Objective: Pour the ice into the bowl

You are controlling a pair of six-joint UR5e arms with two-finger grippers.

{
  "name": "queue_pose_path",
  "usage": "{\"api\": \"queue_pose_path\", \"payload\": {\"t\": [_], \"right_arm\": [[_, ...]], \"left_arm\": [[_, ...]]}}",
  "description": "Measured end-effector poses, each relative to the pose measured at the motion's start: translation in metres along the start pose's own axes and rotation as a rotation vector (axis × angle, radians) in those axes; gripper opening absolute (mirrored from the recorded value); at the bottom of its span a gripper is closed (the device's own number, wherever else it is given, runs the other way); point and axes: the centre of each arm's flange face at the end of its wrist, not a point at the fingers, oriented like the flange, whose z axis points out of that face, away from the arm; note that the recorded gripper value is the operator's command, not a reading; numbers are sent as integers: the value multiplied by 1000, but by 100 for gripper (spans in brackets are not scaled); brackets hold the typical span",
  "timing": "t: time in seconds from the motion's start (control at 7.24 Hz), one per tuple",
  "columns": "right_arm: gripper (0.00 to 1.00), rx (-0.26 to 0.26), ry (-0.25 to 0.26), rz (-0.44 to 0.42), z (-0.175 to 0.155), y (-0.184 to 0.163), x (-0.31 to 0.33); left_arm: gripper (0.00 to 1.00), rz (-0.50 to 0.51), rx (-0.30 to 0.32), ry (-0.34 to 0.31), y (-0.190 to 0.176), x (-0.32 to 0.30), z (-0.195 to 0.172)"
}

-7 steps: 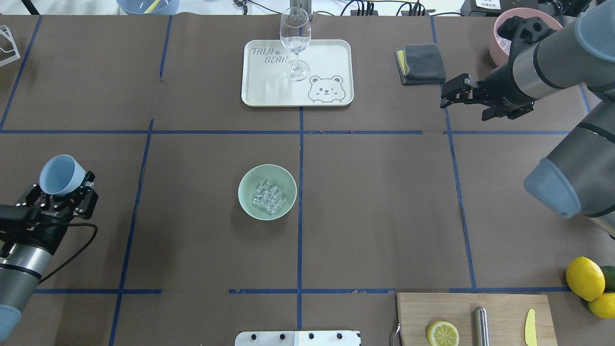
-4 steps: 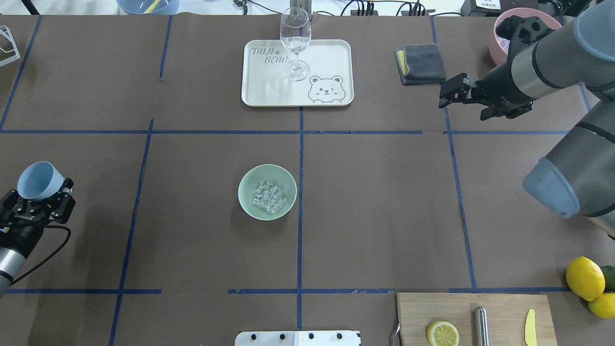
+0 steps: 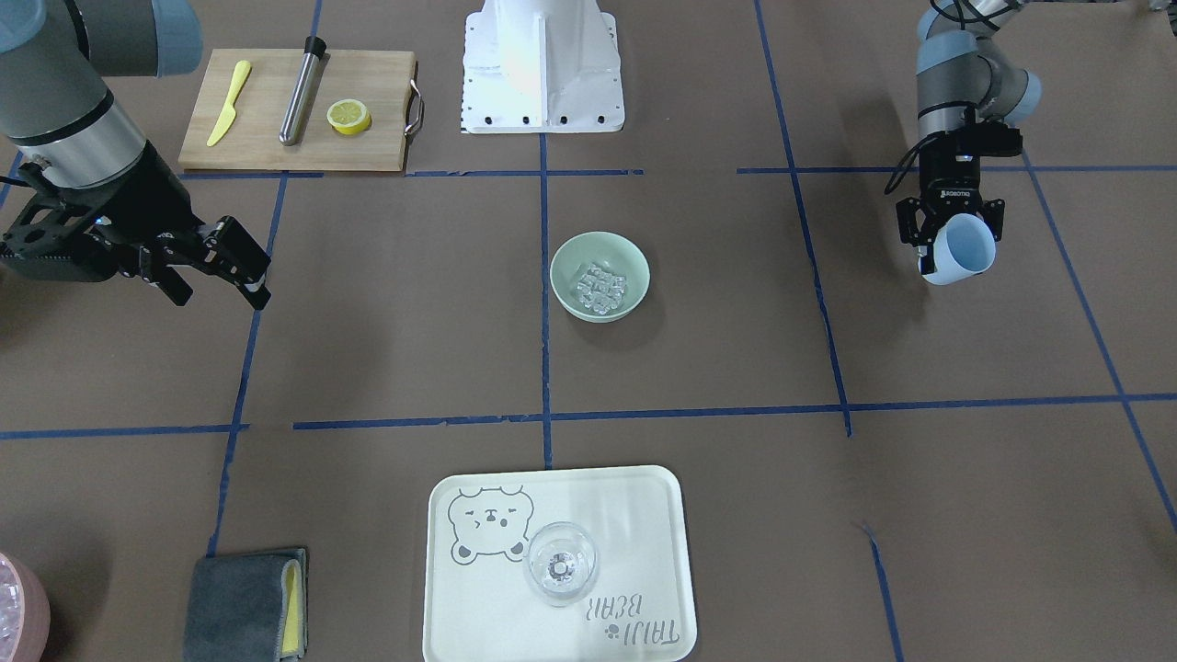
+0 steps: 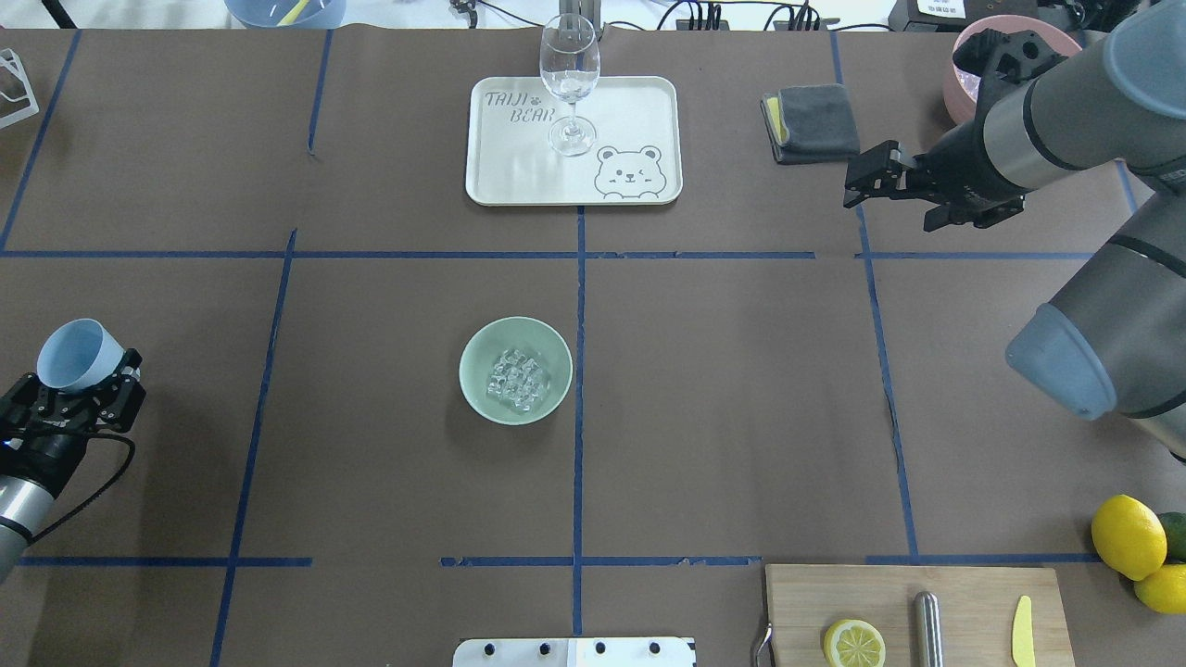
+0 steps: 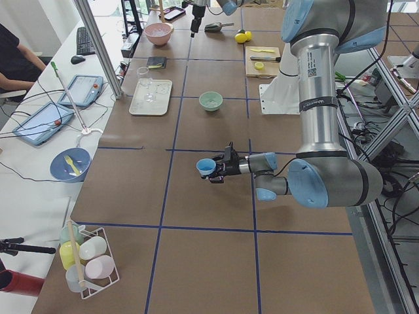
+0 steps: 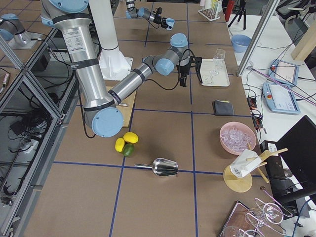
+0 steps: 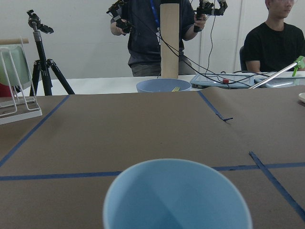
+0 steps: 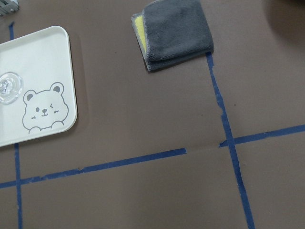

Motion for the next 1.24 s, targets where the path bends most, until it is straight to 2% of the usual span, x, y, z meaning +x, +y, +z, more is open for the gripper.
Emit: {"api": "queue_pose_path", "payload": {"t": [0.41,0.97,1.24], "right_arm": [[100,-1,1,1,0,0,1],[100,-4,17,14,2,0,13],[100,-5,17,14,2,0,13]], "left_arm": [[0,-24,35,-18,11,3,8],[0,-44,32,-28,20,-4,11],[14,-43,31,-30,23,-6,11]]}}
